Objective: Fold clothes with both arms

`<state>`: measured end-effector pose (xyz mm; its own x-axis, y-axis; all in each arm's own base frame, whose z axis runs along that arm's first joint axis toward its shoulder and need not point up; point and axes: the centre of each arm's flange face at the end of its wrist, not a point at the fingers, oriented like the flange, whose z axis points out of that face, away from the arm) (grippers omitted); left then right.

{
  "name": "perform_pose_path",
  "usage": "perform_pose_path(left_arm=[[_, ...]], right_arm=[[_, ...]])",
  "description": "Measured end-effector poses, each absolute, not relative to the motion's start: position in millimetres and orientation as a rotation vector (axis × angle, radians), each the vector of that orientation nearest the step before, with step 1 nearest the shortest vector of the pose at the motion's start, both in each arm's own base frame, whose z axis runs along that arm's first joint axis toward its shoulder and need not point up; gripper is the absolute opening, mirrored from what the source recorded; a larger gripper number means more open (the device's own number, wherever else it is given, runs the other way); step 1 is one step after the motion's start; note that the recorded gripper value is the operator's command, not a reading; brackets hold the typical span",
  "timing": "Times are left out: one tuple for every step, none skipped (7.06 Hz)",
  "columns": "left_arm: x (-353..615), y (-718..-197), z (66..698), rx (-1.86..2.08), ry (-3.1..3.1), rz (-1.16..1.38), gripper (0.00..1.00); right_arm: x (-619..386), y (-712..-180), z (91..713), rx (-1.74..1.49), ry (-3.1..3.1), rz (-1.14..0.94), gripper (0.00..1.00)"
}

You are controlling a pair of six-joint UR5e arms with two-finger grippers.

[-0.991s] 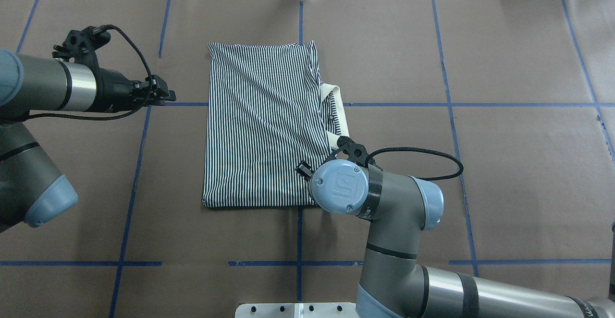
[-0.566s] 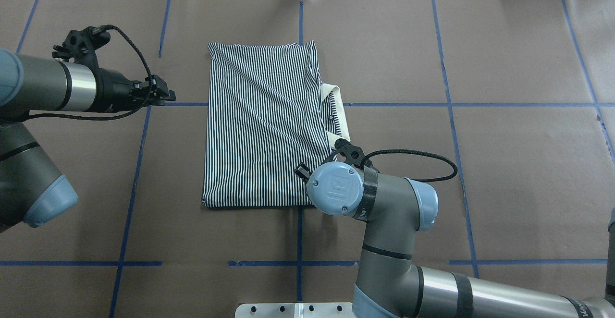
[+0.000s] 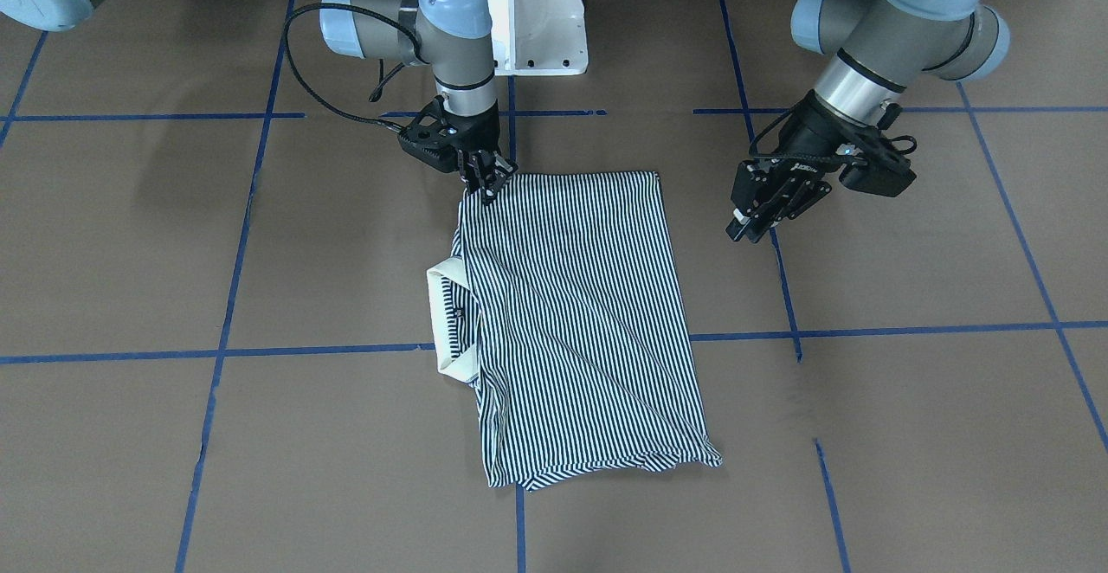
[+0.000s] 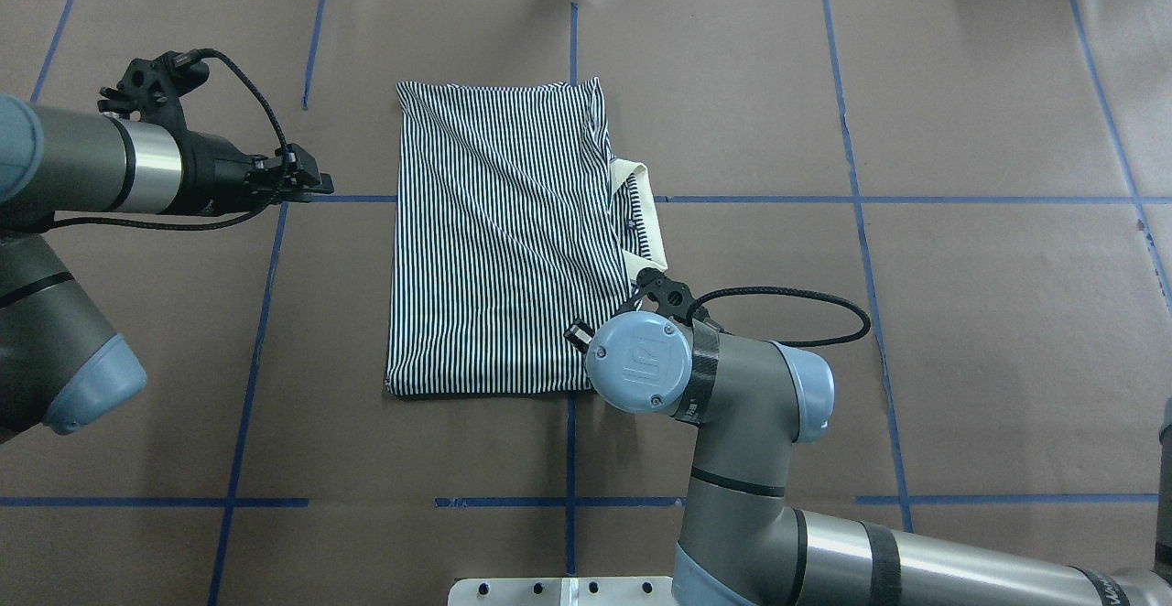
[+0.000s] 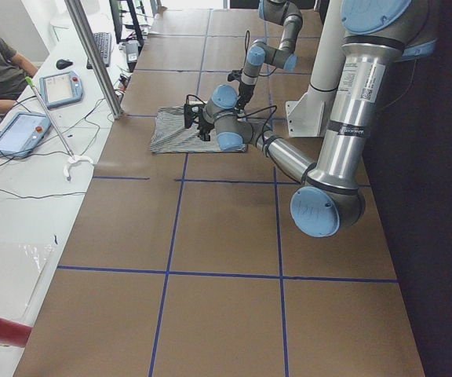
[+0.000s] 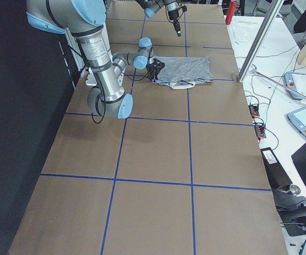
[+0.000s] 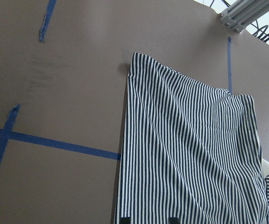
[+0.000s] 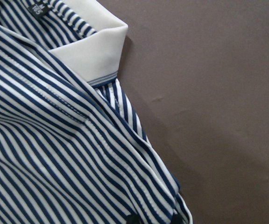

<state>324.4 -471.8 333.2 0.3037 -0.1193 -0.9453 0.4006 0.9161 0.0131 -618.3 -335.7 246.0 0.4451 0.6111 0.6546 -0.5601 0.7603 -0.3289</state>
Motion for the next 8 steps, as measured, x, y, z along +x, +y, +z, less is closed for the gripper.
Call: perform_pose_path(left_arm=[[324,-472,334,0.266,1.217,-0.350,0.38],[324,-472,334,0.266,1.216,-0.350,0.38],[324,-472,334,0.265,1.217,-0.350,0.38],[324,-471,333,0.266,1.218,-0.351,0.38],[323,-470,333,0.263,1.220,-0.355,0.38],[323,-470,332,0.258,1.223,-0.363,0.39],[323,-470,331,0.248,1.227,-0.377,0.39],[324,-468,329,0.221,1.238,-0.414,0.41]], right_arm=[[-619,-335,245,-0.063,-0.838,0.708,0.00],[-619,-332,243,-0.062,-0.843,0.694,0.00],[-617,-332,238,-0.061,-0.851,0.690,0.00],[-613,-331,234,-0.062,-0.860,0.688,0.00],[-611,-330,234,-0.061,-0.863,0.687,0.00],[-611,-331,236,-0.059,-0.860,0.687,0.00],[-609,-331,236,-0.058,-0.863,0.688,0.00],[-602,-330,236,-0.059,-0.869,0.689,0.00]])
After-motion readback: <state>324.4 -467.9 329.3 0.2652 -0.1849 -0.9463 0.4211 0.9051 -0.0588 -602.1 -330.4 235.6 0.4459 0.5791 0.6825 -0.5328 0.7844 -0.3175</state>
